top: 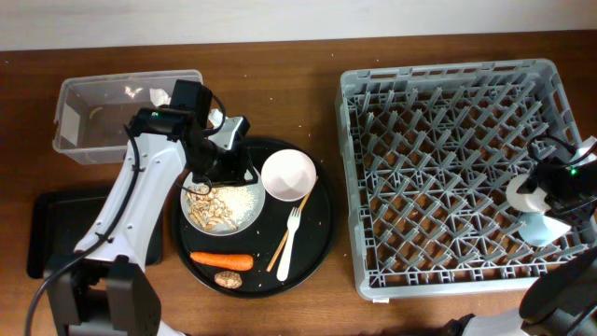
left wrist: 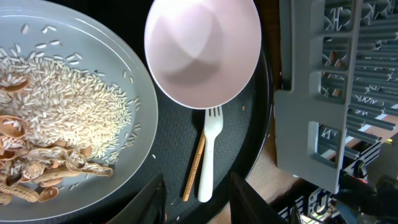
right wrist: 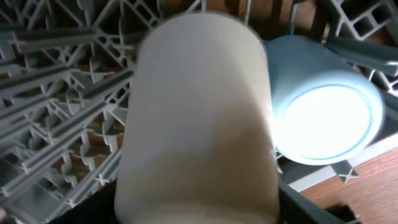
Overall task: Sort waste into correct bins and load items into the dishwasher rack
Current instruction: 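Grasp the pink bowl on the tray with the right gripper, then carry the pink bowl to the rack's back right and release it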
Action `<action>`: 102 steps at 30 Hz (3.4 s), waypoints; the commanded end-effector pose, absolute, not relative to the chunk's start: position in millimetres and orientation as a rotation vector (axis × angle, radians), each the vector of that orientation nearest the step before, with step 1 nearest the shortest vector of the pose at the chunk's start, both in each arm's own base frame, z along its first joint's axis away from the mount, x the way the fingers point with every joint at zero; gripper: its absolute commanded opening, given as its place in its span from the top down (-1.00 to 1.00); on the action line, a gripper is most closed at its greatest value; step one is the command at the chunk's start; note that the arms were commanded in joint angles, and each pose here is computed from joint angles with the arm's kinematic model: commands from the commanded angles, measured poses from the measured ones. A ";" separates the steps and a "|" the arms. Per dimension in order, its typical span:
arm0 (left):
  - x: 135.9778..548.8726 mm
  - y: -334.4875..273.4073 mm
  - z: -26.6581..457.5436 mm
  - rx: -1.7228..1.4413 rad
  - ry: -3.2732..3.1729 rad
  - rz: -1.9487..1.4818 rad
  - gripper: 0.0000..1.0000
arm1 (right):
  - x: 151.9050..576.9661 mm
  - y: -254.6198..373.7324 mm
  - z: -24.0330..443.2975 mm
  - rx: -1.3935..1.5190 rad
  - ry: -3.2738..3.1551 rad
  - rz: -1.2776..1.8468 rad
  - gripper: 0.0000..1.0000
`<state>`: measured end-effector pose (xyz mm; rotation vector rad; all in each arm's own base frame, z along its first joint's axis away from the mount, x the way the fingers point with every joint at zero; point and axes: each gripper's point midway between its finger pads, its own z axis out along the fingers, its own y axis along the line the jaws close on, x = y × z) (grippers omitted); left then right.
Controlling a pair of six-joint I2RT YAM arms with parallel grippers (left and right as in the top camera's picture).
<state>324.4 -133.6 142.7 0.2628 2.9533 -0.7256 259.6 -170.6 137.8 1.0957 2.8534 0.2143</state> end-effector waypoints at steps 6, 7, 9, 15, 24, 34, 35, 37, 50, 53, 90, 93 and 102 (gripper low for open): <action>325.6 -132.2 149.9 0.278 2.928 -0.712 0.34 | 265.7 -165.7 141.3 1.095 2.835 0.281 -0.97; 325.5 -132.0 149.9 0.278 2.928 -0.712 0.34 | 265.8 -165.6 141.3 1.095 2.835 0.281 -0.97; 325.6 -132.2 150.0 0.278 2.928 -0.712 0.34 | 265.8 -165.8 141.3 1.095 2.834 0.280 -0.97; 325.5 -132.0 149.9 0.278 2.928 -0.712 0.34 | 270.1 -159.4 143.2 1.108 2.811 0.347 -0.97; 332.6 -134.2 150.5 0.289 2.898 -0.708 0.20 | 300.4 -0.6 222.0 0.136 2.736 0.660 -0.97; 330.2 -87.1 115.8 0.094 3.062 -0.141 -0.09 | 300.0 159.2 203.5 -0.580 2.739 0.462 -0.97; 325.3 -73.6 114.8 0.024 3.087 -0.051 -0.18 | 304.8 171.0 197.2 -0.605 2.731 0.421 -0.97; 316.2 -53.3 114.3 -0.065 3.129 0.034 -0.29 | 315.8 192.0 178.7 -0.583 2.746 0.370 -0.97; 314.8 9.2 114.4 -0.408 3.128 0.038 -0.34 | 356.0 242.7 50.7 -0.339 2.945 0.377 -0.11; 314.7 8.8 114.5 -0.407 3.129 0.038 -0.34 | 359.6 244.8 39.7 -0.327 2.951 0.376 0.20; 314.7 4.3 114.3 -0.407 3.132 -0.003 -0.36 | 369.1 -201.5 273.4 0.968 2.013 -1.456 0.92; 314.7 4.1 114.3 -0.407 3.132 -0.005 -0.36 | 381.8 -208.3 254.9 0.994 2.010 -1.443 0.92; 315.7 -1.3 114.4 -0.409 3.132 -0.057 -0.36 | 405.1 -195.0 184.1 0.905 2.188 -1.460 0.92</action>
